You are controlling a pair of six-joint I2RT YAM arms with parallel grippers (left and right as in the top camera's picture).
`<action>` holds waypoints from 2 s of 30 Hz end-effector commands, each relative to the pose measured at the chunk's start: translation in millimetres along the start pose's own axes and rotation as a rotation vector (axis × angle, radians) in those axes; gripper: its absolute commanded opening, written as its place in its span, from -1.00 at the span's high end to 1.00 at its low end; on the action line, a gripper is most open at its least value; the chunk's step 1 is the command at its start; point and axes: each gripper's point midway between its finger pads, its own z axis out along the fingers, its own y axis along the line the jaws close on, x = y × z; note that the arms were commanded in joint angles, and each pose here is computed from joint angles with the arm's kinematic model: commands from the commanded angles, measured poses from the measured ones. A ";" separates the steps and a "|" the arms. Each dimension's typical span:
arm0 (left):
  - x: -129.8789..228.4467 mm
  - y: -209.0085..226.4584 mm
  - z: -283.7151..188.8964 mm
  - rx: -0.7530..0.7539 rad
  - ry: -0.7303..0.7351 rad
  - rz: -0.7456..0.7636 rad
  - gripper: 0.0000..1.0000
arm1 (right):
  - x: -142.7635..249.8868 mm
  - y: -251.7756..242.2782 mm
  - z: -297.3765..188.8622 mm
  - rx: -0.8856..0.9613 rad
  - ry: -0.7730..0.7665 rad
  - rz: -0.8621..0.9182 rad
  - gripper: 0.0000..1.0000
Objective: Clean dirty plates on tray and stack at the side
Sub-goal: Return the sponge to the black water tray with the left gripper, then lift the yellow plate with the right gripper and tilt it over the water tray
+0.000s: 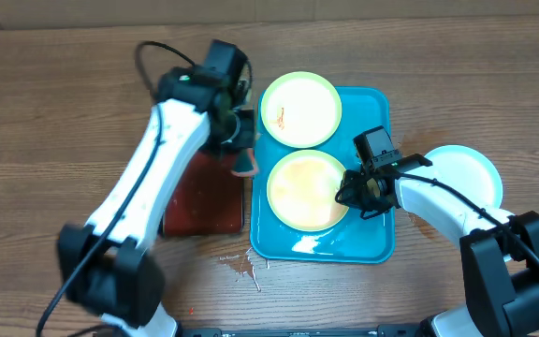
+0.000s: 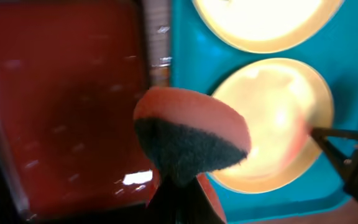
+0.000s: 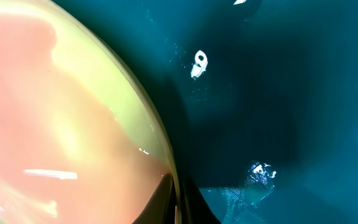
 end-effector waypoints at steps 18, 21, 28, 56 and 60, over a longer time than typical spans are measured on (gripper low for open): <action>34.3 119.0 89.1 -0.171 0.115 -0.301 0.04 | 1.8 -18.5 12.1 0.079 0.003 -0.050 0.92; 26.6 117.5 73.0 -0.164 0.093 -0.304 -0.13 | -1.9 -14.4 2.4 0.079 0.003 -0.075 0.92; -13.0 120.0 -19.6 -0.073 -0.082 -0.369 -0.57 | -33.5 27.5 -79.7 0.078 -0.096 -0.203 0.92; 2.1 151.5 -165.9 0.037 -0.366 -0.523 -0.99 | -49.7 233.4 -131.1 0.300 -0.808 -0.620 0.93; 2.1 151.5 -165.9 0.037 -0.366 -0.523 -0.99 | -39.2 240.4 -159.2 0.401 -0.949 -0.617 0.93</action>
